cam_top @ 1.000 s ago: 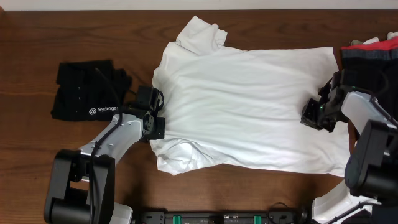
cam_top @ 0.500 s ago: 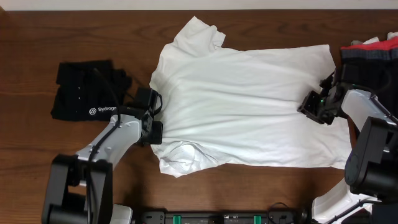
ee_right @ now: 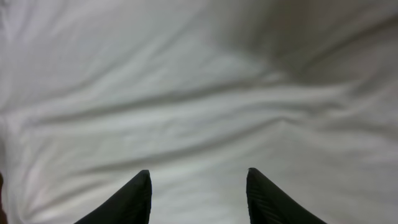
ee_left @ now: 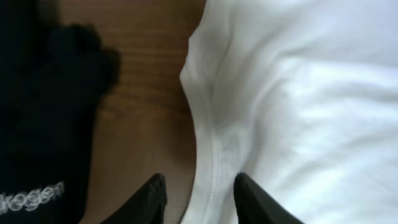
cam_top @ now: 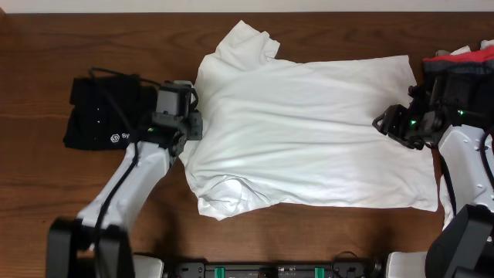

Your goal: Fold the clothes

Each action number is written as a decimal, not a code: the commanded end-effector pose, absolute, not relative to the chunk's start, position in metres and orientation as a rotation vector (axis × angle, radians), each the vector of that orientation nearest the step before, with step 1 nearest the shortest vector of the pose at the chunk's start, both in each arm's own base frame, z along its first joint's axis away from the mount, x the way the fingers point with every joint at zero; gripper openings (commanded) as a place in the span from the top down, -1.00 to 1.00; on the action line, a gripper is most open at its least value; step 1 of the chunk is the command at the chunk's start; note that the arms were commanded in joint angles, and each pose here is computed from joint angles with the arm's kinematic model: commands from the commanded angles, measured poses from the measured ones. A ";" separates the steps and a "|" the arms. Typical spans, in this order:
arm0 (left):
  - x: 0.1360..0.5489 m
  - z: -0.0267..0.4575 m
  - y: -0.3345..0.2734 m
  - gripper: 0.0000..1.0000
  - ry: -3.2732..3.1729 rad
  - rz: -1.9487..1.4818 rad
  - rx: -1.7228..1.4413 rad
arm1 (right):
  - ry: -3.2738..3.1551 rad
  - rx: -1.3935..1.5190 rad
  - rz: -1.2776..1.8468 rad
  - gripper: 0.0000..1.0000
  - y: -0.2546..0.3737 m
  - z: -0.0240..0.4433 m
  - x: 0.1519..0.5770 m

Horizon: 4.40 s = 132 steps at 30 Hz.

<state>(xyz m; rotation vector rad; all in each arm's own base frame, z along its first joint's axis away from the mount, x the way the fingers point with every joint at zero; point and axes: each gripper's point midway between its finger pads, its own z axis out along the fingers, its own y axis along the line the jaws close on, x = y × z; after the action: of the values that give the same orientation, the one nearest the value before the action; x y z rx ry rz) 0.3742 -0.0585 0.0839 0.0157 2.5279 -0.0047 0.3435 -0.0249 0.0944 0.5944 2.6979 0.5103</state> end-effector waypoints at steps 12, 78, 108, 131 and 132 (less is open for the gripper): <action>0.385 0.003 -0.054 0.83 2.658 0.050 0.027 | 2.757 0.575 0.526 0.07 -0.015 0.093 0.331; 0.169 0.038 -0.202 -0.08 3.019 -0.635 0.970 | 2.815 0.562 0.521 -0.22 -0.013 0.089 0.318; 0.188 0.071 -0.211 0.88 2.998 -0.578 0.874 | 2.821 0.567 0.491 -0.23 -0.017 0.087 0.317; 0.213 0.097 -0.250 0.88 2.791 -0.659 0.900 | 2.848 0.587 0.416 -0.24 -0.025 0.084 0.312; 0.211 0.098 -0.254 0.88 2.783 -0.665 0.907 | 2.848 0.587 0.416 -0.24 -0.025 0.084 0.312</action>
<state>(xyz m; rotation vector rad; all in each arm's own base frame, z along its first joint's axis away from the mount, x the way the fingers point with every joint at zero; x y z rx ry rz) 0.2139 -0.2444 0.0941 0.9032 2.7930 -0.6507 0.3101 -0.0256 0.0814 0.6220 2.8489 0.4282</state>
